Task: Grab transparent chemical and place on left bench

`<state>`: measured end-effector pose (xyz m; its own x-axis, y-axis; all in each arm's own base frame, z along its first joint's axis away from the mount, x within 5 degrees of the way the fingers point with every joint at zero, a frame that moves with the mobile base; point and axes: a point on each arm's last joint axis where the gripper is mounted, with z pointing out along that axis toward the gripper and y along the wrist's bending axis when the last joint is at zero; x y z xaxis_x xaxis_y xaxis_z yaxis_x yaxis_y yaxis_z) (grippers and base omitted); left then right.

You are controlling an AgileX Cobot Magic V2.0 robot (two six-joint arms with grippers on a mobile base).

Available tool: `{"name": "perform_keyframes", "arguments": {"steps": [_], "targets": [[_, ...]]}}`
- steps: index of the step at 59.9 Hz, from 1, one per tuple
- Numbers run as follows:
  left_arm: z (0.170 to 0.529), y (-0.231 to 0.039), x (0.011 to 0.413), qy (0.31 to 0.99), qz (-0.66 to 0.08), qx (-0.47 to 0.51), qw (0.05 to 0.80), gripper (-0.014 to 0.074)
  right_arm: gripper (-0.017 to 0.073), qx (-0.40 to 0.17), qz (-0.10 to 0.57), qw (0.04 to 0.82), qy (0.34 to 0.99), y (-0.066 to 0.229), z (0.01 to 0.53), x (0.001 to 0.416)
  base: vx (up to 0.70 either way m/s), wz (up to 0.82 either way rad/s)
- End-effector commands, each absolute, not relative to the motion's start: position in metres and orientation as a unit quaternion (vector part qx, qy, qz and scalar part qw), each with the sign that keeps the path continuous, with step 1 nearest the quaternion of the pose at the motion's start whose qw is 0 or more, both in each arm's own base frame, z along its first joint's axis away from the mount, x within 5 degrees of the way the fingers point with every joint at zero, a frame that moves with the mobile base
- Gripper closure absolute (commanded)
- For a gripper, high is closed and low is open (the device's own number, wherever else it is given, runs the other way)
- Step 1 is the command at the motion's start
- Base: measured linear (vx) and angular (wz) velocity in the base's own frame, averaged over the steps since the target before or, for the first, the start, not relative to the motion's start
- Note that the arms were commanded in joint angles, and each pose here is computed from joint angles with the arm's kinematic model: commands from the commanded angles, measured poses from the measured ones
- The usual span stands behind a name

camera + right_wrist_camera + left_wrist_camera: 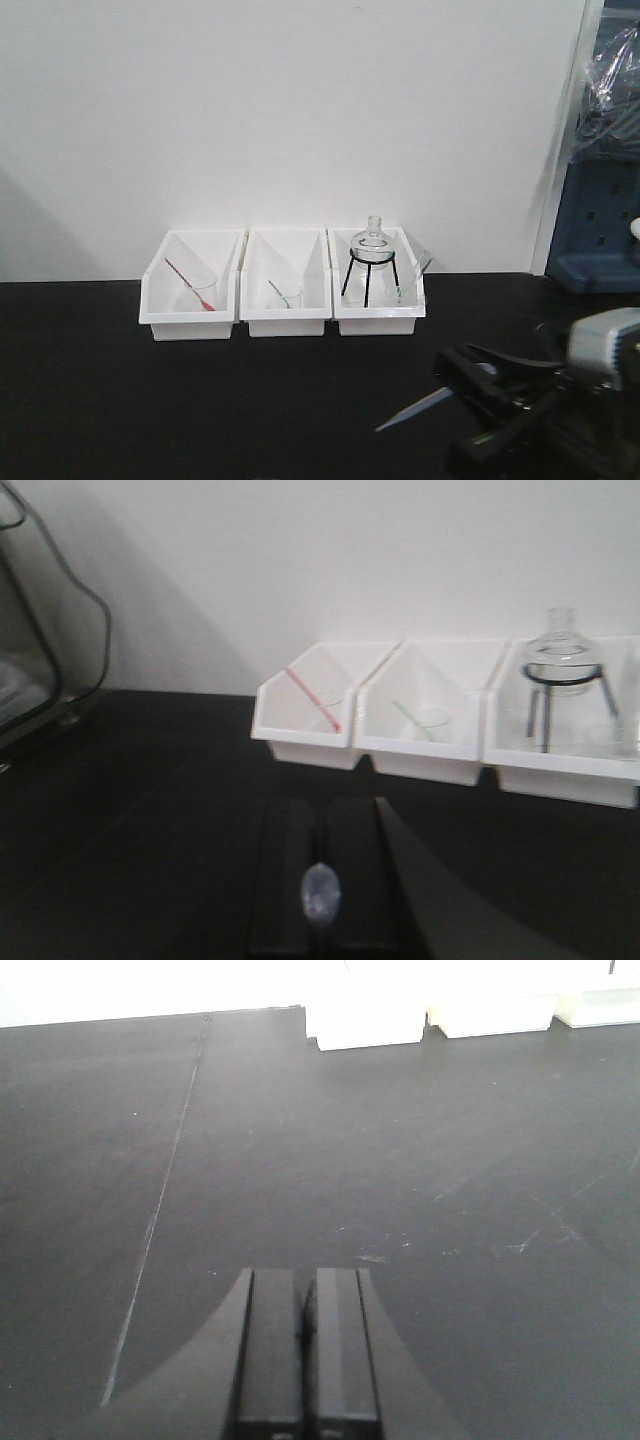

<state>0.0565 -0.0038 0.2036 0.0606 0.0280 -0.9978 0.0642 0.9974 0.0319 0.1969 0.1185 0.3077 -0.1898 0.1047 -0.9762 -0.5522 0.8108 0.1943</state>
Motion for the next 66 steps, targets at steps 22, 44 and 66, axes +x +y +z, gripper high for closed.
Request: {"name": "perform_keyframes", "arguments": {"steps": [22, 44, 66], "targets": [[0.206, -0.004, 0.055, 0.655, -0.016, 0.029, 0.755, 0.0597, 0.0559, -0.258, 0.329, 0.556, 0.719, 0.208, 0.274, 0.228, 0.0, 0.0], [0.206, -0.004, 0.055, 0.655, -0.016, 0.029, 0.755, 0.0597, 0.0318, -0.299, 0.342, 0.569, 0.686, 0.227, 0.244, 0.24, 0.0, 0.0], [0.206, -0.004, 0.055, 0.655, -0.016, 0.029, 0.755, 0.0597, 0.0019, -0.305, 0.334, 0.58, 0.677, 0.224, 0.252, 0.238, 0.0, 0.0]]}}
